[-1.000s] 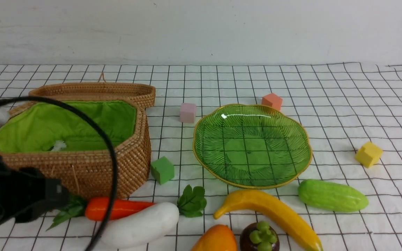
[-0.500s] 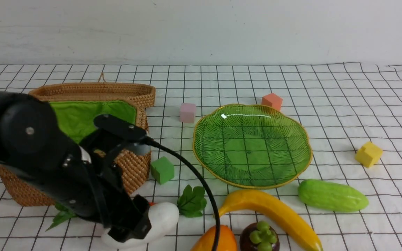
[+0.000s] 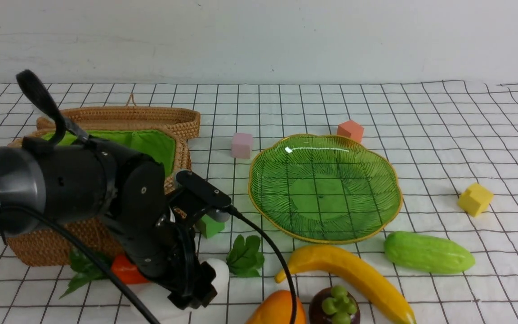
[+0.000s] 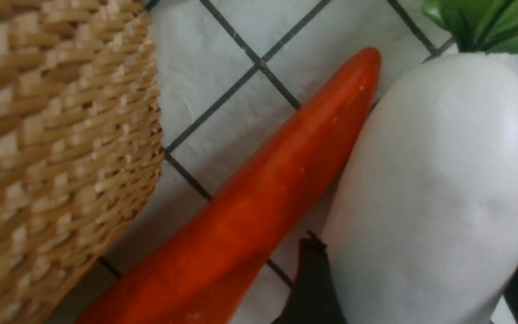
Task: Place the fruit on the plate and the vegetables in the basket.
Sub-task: Take a daikon with your left arm and place it on the basket on the left.
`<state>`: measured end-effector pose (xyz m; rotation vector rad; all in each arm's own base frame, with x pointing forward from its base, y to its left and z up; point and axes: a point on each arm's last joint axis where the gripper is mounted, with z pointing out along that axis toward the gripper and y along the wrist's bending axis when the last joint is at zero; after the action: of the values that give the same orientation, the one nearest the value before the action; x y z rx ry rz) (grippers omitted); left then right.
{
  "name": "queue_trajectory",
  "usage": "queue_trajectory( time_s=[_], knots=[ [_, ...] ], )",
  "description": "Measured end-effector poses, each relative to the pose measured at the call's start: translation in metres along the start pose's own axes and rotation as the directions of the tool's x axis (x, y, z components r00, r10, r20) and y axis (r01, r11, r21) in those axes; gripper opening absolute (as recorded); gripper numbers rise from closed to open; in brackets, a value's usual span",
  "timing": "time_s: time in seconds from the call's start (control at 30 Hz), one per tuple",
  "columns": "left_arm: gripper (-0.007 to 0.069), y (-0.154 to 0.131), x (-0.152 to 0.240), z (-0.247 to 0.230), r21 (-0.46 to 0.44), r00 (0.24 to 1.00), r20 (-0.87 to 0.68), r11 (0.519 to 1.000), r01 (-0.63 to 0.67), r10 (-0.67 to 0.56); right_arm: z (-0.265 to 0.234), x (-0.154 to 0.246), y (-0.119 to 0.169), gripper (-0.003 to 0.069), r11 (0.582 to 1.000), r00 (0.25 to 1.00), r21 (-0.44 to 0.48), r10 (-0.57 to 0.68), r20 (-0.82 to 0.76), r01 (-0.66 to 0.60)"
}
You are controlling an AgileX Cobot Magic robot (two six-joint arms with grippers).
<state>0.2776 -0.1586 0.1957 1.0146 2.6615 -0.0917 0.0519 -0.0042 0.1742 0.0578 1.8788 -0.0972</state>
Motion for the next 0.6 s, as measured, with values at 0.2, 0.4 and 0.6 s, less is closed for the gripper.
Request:
queue_trajectory(
  time_s=[0.2,0.4,0.6],
  knots=[
    [0.0386,-0.001,0.001,-0.006,0.007,0.999,-0.003,0.999,-0.035,0.035,0.000,0.000,0.000,0.0243,1.000,1.000,0.000,0.000,0.000,0.000],
    [0.0102,-0.006,0.004,-0.025,0.040,0.999,0.023,0.998,-0.049,0.048,0.000,0.000,0.000,0.0243,1.000,1.000,0.000,0.000,0.000,0.000],
    [-0.0013,-0.011,0.008,-0.062,0.056,0.991,0.113,0.995,-0.079,0.073,0.000,0.000,0.000,0.0243,1.000,1.000,0.000,0.000,0.000,0.000]
  ],
)
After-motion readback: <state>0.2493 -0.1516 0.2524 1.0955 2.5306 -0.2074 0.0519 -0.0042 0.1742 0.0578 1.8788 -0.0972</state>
